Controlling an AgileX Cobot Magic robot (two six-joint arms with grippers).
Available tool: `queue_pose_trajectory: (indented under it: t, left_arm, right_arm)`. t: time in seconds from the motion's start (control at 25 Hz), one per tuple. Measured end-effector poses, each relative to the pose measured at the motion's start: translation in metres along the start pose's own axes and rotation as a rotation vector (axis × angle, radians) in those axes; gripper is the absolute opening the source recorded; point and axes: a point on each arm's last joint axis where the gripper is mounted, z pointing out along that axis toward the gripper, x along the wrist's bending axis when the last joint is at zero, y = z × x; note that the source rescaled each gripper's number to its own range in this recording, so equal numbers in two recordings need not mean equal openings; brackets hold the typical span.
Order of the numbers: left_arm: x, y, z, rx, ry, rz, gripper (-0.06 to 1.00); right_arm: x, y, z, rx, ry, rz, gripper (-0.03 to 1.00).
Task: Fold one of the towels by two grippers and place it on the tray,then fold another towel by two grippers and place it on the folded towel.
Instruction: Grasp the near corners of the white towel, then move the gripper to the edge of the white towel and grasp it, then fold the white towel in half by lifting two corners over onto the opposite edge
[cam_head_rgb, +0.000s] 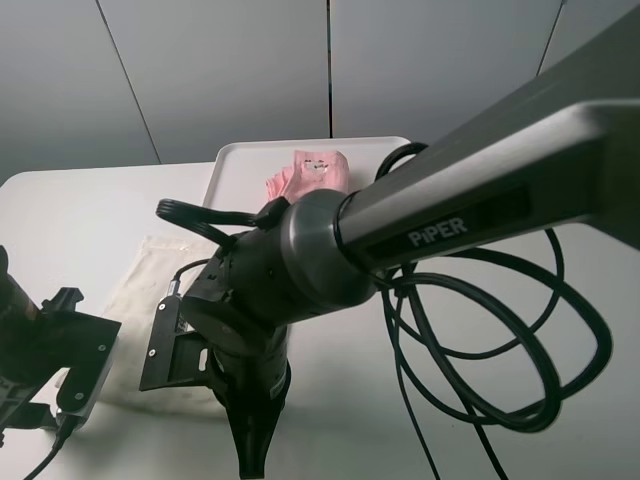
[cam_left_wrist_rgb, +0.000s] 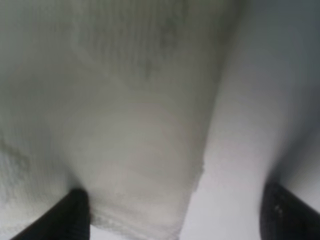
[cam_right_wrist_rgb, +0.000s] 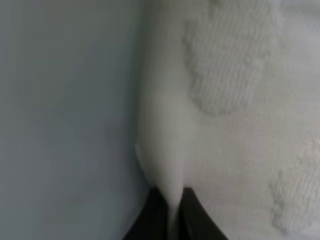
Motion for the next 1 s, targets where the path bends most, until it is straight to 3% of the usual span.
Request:
queue_pose_trajectory:
  t: [0.12, 0.32, 0.4, 0.8, 1.0]
  left_arm:
    - [0.001, 0.0, 0.001, -0.002, 0.008, 0.007, 0.65]
    - [0.004, 0.001, 0.0, -0.012, 0.034, 0.012, 0.16]
    - [0.005, 0.002, 0.0, -0.012, 0.038, 0.014, 0.03]
    - [-0.003, -0.001, -0.013, -0.016, 0.034, -0.028, 0.01]
    - [-0.005, 0.0, -0.03, -0.059, 0.071, -0.125, 0.01]
  right_arm:
    - [0.0, 0.0, 0.0, 0.0, 0.0, 0.0, 0.0]
    - [0.0, 0.0, 0.0, -0.001, 0.001, 0.002, 0.0]
    - [0.0, 0.0, 0.0, -0.001, 0.001, 0.014, 0.0]
    - [-0.002, 0.005, -0.017, -0.065, -0.023, 0.108, 0.0]
    - [-0.003, 0.003, -0.052, -0.096, -0.037, 0.11, 0.0]
